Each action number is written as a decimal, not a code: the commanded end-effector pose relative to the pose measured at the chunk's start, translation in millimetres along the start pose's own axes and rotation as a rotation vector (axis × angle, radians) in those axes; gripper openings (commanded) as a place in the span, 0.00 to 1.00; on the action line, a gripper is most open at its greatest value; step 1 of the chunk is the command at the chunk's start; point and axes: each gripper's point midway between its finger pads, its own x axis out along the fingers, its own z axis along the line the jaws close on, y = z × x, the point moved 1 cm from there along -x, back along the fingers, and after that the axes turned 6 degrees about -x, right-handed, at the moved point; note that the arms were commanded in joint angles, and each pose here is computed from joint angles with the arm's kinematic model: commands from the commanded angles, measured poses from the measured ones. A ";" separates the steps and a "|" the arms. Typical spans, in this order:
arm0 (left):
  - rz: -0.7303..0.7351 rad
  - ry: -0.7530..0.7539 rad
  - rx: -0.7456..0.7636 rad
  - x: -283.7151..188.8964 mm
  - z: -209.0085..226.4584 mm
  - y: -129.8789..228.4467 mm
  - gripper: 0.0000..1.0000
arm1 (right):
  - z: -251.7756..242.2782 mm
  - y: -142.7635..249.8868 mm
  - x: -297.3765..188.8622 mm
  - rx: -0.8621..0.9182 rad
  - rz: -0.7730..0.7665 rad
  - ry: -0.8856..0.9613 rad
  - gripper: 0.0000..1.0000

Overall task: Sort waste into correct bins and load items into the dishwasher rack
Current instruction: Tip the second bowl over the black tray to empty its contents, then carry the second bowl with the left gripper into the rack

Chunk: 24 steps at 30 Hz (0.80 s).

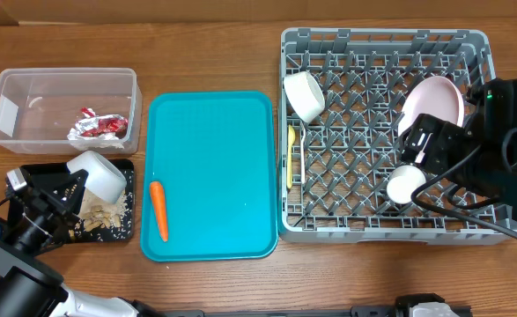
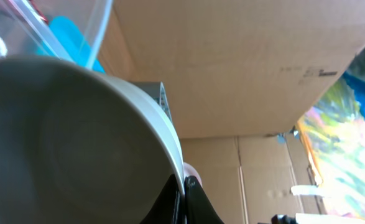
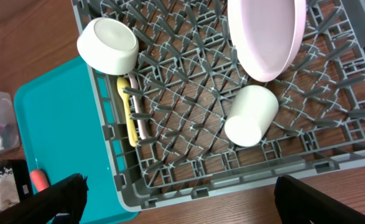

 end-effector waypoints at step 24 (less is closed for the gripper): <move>0.443 -0.258 0.559 105.9 -146.9 62.9 0.04 | 4.9 -0.8 -4.4 -0.003 -0.008 -0.033 1.00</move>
